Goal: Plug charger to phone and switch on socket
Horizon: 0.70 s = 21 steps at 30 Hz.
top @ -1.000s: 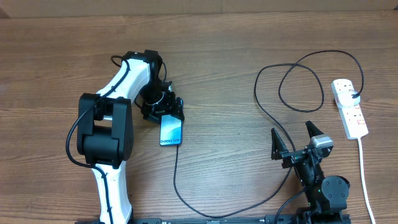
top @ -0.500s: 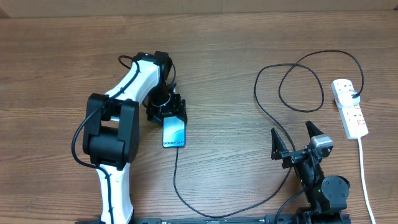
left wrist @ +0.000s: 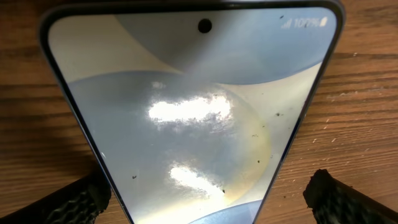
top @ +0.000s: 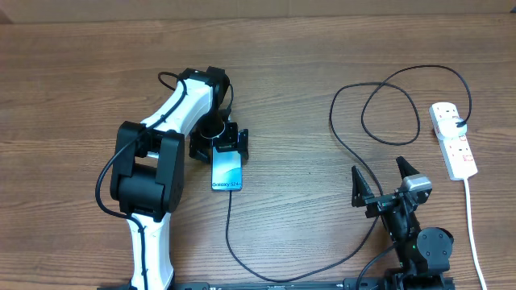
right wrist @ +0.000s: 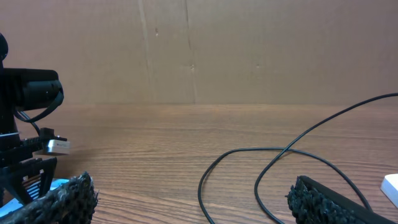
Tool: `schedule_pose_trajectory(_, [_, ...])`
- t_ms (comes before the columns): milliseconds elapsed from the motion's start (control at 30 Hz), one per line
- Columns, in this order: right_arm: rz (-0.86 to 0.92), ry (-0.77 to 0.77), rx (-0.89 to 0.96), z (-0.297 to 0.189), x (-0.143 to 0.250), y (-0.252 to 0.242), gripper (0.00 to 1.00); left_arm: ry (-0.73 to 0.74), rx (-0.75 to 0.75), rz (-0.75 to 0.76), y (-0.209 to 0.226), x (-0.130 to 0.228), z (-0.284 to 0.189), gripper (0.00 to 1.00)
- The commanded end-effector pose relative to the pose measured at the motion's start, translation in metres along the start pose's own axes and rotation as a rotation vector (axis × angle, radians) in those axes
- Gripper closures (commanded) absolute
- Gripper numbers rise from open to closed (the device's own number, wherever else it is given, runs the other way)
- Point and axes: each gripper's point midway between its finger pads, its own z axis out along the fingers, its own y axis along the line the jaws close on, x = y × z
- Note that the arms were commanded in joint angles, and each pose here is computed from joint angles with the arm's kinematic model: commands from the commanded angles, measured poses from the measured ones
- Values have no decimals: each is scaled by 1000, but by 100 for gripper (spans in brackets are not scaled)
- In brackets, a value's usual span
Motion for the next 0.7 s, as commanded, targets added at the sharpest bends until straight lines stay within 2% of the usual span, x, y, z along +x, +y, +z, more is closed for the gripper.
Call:
schedule_pose_trajectory(0, [-4,6,4,1,4,-1,0,41,-28,-4,8,2,20,0])
schedule_pose_trajectory(233, [-4,6,4,1,4,-1,0,48,-36,-28,7,4,21,0])
schedule_pose_trajectory(500, [-4,6,4,1,4,-1,0,8,-211,-119,15,7,23,0])
schedule_pose_trajectory(667, [-4,6,5,1,4,-1,0,6,-213,-113,9,9,25,0])
